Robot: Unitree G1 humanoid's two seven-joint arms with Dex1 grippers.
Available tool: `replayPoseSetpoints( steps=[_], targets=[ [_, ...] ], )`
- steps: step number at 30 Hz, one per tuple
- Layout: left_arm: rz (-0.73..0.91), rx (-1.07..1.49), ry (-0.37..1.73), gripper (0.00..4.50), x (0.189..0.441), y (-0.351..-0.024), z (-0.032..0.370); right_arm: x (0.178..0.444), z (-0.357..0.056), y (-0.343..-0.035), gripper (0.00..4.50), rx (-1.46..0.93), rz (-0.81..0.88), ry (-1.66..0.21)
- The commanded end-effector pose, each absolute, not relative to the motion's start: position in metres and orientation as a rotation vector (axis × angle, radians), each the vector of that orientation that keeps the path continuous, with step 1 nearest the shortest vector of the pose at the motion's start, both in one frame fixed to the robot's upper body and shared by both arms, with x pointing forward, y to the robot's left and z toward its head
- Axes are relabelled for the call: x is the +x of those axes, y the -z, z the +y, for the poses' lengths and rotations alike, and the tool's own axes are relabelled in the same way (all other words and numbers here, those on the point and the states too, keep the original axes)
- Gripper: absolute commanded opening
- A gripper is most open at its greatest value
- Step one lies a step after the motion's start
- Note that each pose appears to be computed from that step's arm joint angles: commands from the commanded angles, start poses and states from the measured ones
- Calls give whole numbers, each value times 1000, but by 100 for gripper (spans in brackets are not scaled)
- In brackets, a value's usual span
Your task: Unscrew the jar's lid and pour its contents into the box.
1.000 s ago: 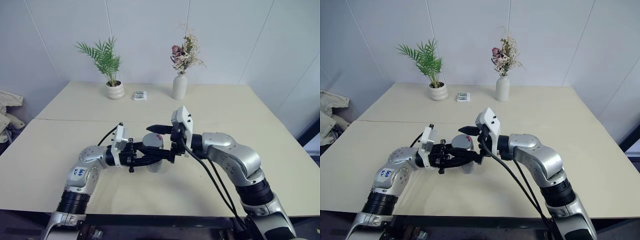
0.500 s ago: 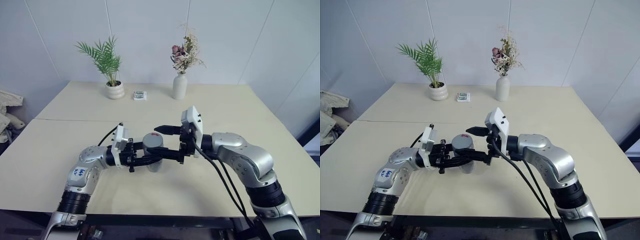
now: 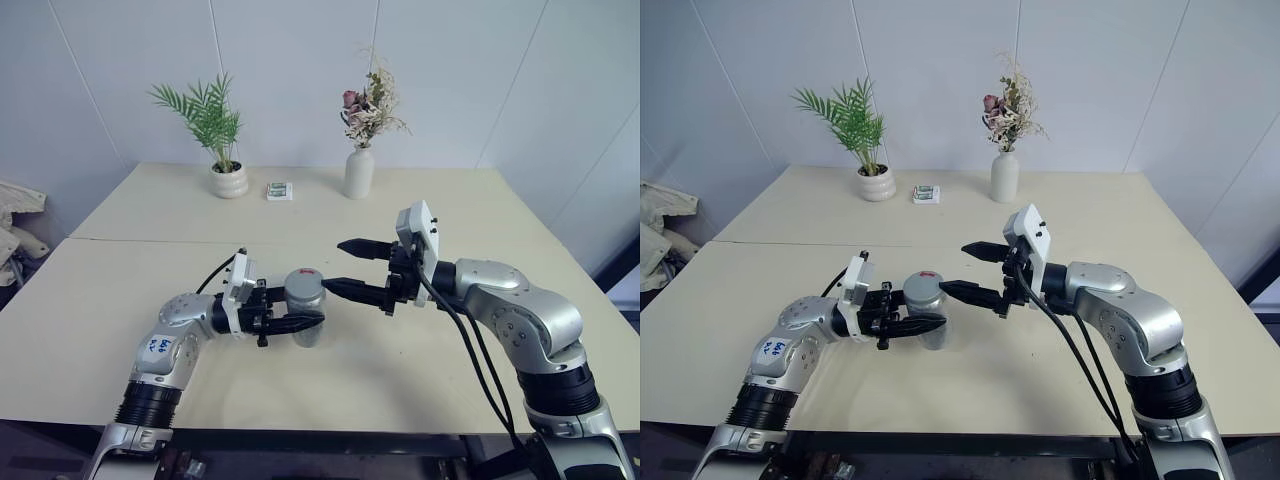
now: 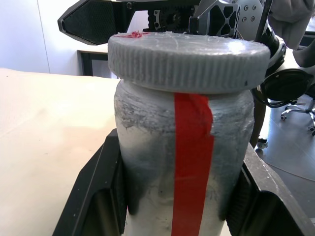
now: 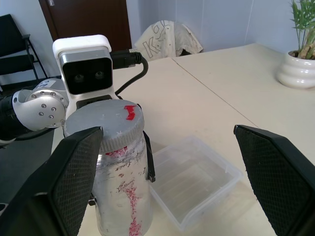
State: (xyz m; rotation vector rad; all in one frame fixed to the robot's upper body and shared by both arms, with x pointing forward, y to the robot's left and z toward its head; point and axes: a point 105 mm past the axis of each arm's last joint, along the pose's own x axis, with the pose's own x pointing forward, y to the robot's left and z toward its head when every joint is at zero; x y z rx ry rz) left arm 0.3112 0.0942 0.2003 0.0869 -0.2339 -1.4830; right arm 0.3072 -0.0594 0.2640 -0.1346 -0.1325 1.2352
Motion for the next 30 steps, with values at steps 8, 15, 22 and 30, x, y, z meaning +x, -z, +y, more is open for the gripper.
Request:
replayPoseSetpoints(
  steps=[8, 15, 22, 30],
  targets=[
    [-279, 114, 1501, 200, 307, -209, 94, 286, -61, -287, 448, -99, -205, -1335],
    [-282, 113, 1503, 200, 308, -210, 93, 278, -33, -280, 448, -116, -184, -1377],
    [-284, 113, 1509, 200, 308, -210, 92, 281, -16, -278, 448, -137, -179, -1374],
    [-281, 113, 1513, 200, 307, -210, 92, 290, -5, -266, 448, -195, -153, -1352]
  ],
)
